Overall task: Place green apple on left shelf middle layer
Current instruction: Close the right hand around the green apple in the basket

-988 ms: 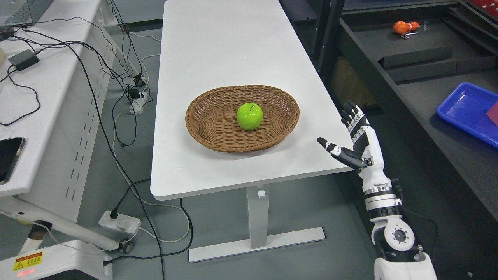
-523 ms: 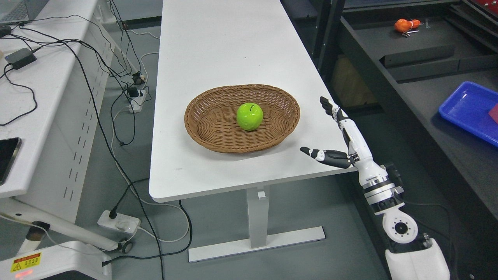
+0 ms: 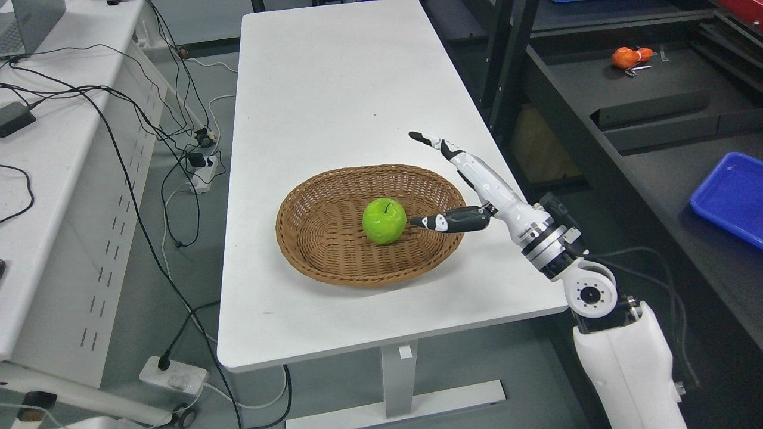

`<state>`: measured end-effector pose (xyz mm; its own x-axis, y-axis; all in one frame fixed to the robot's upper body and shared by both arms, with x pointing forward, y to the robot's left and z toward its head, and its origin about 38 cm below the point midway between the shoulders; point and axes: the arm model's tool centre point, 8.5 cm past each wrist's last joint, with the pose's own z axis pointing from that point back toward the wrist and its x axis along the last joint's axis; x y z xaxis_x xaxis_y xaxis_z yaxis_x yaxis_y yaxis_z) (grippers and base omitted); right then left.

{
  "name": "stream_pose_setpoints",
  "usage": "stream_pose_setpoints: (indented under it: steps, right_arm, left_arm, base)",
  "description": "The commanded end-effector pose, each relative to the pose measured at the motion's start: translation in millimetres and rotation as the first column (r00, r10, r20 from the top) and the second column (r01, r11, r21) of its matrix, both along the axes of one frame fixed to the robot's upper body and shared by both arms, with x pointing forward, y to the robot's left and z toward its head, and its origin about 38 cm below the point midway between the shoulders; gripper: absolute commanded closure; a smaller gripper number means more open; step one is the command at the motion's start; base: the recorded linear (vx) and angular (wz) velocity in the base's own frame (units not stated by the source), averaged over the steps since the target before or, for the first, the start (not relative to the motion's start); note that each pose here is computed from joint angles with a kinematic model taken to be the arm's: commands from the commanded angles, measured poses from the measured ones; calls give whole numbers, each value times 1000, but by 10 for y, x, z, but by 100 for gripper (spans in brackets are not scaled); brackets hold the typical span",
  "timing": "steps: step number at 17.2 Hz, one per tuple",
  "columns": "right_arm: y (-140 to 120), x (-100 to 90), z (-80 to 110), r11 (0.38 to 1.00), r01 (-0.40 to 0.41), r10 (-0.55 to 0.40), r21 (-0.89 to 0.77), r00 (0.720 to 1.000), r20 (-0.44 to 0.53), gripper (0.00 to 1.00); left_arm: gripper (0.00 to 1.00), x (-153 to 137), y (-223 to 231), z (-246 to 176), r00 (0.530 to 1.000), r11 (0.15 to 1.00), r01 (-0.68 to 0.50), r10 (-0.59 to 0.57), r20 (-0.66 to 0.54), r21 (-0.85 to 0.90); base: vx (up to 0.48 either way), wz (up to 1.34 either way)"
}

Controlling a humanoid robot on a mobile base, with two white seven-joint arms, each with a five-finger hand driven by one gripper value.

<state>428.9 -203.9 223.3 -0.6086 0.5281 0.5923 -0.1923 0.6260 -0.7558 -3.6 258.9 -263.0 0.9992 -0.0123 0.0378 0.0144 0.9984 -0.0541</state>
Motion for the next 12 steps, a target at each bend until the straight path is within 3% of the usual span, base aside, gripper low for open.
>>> stream_pose_setpoints:
  steps: [1, 4, 7, 12]
  right_arm:
    - [548, 124, -295, 955, -160, 138, -251, 985, -102, 3]
    - [626, -25, -675, 891, -202, 149, -406, 976, -160, 2]
    - [530, -69, -907, 863, -216, 132, -457, 969, -209, 1]
    - [386, -178, -1068, 788, -300, 195, -537, 950, -245, 1]
  left_arm:
    - [0, -2, 112, 9, 1000, 1000, 1, -1, -1, 17]
    - [0, -2, 112, 9, 1000, 1000, 1, -1, -1, 17]
    - [0, 0, 113, 9, 1000, 1000, -1, 1, 1, 18]
    - [0, -2, 112, 9, 1000, 1000, 1, -1, -1, 17]
  base:
    - [257, -7]
    - [229, 26]
    - [166, -30]
    - [97, -93]
